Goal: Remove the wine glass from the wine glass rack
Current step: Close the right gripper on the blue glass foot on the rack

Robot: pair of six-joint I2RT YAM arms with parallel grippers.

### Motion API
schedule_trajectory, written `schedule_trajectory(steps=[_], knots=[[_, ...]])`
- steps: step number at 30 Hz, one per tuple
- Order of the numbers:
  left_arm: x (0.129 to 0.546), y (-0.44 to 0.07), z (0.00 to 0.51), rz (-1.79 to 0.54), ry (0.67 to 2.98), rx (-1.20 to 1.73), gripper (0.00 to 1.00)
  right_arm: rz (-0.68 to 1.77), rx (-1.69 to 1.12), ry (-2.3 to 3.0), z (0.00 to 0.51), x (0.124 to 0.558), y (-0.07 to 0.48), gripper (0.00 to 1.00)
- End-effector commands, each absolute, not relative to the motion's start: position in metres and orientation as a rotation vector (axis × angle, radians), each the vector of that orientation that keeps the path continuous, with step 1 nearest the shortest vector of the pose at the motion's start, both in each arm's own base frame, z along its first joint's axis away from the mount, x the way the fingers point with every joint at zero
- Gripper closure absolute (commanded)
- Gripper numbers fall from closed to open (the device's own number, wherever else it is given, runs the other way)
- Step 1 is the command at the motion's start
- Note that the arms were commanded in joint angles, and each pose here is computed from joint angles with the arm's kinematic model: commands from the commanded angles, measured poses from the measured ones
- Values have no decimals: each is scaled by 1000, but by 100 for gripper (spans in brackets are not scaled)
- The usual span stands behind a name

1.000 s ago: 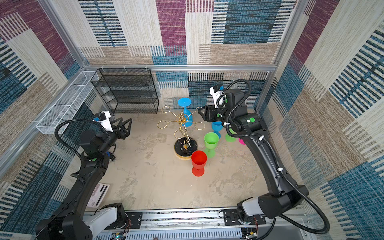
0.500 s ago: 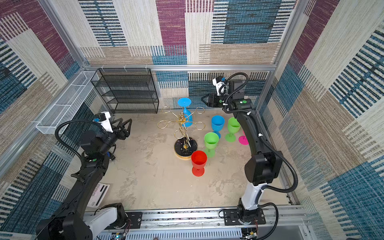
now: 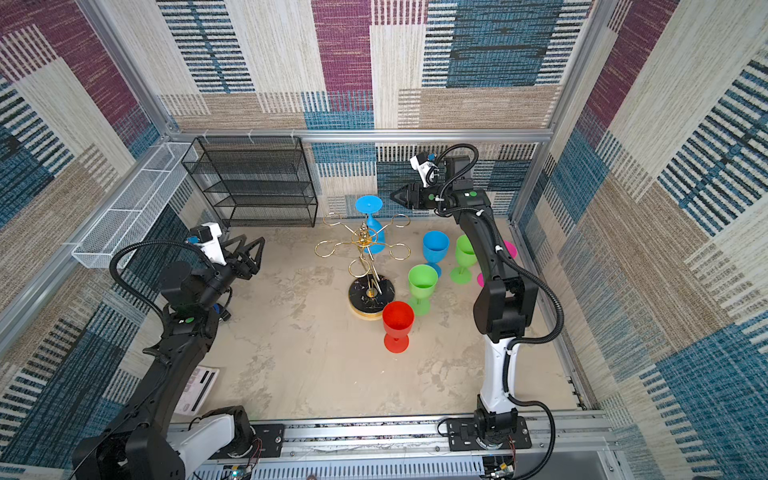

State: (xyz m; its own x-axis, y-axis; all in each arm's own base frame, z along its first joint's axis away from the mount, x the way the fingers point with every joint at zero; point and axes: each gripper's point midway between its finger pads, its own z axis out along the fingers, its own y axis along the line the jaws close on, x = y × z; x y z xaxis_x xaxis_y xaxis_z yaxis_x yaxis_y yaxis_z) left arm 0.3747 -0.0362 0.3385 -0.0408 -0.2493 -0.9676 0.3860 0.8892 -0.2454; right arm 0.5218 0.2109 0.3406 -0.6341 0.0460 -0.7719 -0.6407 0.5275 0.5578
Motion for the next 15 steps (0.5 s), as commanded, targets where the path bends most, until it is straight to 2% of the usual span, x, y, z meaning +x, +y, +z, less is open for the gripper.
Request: schedule_trajectory(steps=[1,15], knots=[[373,-38,346,-504,1491,145,31,1255,-569,1952,348,514,222,46],[373,-38,347,-511,1487,146,31,1338,-611,1959,339,521,231,47]])
